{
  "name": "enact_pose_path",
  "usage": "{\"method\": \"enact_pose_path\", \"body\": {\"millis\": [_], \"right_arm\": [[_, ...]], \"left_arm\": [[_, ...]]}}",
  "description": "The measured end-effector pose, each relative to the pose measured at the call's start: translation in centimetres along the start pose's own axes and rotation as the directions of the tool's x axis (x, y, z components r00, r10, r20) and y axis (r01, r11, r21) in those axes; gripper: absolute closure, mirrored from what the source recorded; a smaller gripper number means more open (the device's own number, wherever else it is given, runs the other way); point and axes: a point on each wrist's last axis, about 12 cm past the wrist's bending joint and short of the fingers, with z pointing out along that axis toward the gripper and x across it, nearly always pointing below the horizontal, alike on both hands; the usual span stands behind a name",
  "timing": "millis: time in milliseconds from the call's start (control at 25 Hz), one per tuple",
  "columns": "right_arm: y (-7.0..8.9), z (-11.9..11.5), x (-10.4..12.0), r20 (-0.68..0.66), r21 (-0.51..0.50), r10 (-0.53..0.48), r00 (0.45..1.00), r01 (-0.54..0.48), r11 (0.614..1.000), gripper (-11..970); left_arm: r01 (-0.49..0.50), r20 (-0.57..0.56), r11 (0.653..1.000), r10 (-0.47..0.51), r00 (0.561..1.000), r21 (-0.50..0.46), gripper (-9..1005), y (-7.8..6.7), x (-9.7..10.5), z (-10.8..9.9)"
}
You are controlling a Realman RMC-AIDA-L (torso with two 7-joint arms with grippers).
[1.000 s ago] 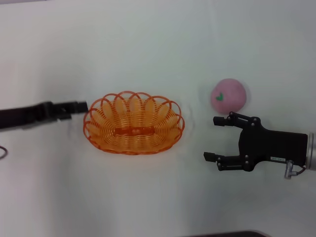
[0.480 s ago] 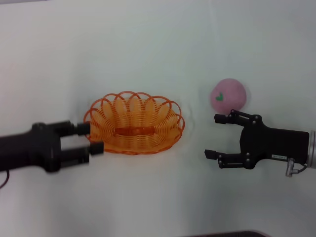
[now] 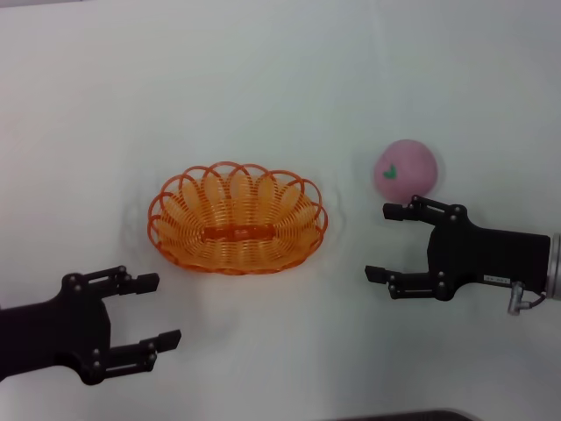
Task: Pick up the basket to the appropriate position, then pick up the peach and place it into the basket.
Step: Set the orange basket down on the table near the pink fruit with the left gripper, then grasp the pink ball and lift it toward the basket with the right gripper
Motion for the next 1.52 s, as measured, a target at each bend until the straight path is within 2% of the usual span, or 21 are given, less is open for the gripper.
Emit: {"method": "enact_pose_path", "body": {"millis": [120,400,600,720,920,1080,1200,1360,1400,1520], "right_arm": [[0.1,0.0,0.1,0.0,0.0,0.004,1.0,-0.004,1.0,22],[0.2,-0.3,0.2,0.013,0.02,0.036,0.999,-0.037,0.999,22],[-0.7,-1.4,-0.5,0.039,0.028,0.21,0.977,-0.211,0.977,22],[-1.8,-2.4,-1.6,0.029,0.0,0.342,0.939,-0.343,0.939,22],[-4.0,-3.5,-3.9,-0.069,-0.032,0.54,0.839,-0.543,0.839,22],[-5.3,-3.5,-6.2,-0.153,-0.068,0.623,0.767,-0.637,0.768,23],[-6.7,-3.5,-7.9,-0.195,-0.021,0.68,0.707,-0.696,0.718,23],[-7.9,-2.8,-10.4,-0.276,0.062,0.699,0.659,-0.714,0.697,23],[-7.9,-2.8,-10.4,-0.276,0.062,0.699,0.659,-0.714,0.697,23],[-8.6,-2.3,-11.5,-0.328,0.149,0.711,0.622,-0.709,0.689,23]], "left_arm": [[-0.017,-0.019,0.999,0.016,1.0,-0.033,209,-0.1,0.9,0.1],[-0.016,-0.063,0.998,0.012,0.998,-0.066,162,0.2,1.6,0.2],[-0.016,-0.054,0.998,0.012,0.998,-0.063,131,0.2,1.6,0.1],[-0.016,-0.052,0.998,0.013,0.999,-0.061,126,0.1,1.5,0.1],[-0.026,-0.042,0.999,0.024,0.999,-0.045,129,-0.1,1.5,0.1],[-0.028,-0.034,0.999,0.027,0.999,-0.042,131,-0.2,1.6,0.1],[-0.03,-0.028,0.999,0.029,0.999,-0.041,136,-0.2,1.7,0.2],[-0.018,-0.013,0.999,0.017,1.0,-0.049,136,-0.3,1.8,-0.1],[-0.013,-0.007,0.999,0.013,1.0,-0.051,136,-0.3,1.8,-0.2],[-0.009,0.001,0.999,0.009,1.0,-0.054,136,-0.3,2.0,-0.3]]}}
